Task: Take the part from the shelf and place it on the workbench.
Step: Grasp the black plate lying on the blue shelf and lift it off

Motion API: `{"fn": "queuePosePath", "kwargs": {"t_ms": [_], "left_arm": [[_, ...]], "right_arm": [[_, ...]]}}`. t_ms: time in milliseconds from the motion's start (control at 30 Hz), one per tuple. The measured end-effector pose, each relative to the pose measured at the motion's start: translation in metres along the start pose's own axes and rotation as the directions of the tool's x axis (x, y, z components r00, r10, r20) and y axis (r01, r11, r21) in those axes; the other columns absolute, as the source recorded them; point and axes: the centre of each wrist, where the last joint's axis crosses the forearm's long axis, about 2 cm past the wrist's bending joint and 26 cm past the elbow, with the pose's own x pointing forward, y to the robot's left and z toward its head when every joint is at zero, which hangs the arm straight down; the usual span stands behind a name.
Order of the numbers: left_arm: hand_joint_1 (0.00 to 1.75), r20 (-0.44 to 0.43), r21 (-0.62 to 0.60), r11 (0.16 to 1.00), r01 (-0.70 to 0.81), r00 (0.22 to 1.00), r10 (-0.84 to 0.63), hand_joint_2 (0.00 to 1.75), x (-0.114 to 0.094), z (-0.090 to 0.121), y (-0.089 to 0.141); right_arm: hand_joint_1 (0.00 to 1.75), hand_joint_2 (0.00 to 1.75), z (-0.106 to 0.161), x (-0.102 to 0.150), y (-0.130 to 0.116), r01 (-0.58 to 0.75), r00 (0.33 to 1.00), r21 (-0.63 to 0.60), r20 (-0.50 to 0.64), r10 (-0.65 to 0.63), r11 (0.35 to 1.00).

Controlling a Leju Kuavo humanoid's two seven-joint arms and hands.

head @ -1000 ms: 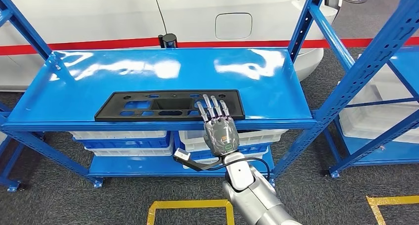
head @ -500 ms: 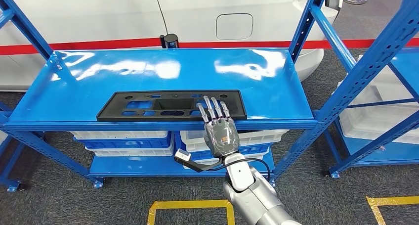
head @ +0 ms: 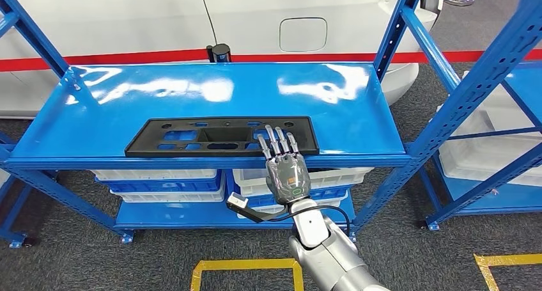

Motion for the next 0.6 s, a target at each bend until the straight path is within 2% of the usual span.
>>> {"fn": "queuePosePath", "kwargs": {"t_ms": [600], "left_arm": [[0.00,0.000,-0.003,1.000,0.004,1.000,-0.004,0.00,0.0002,-0.0002,0.0004]], "right_arm": [[0.00,1.75,-0.0003,-0.0002,0.0002,-0.001,1.000,0.003,-0.005,0.001,1.000]]}}
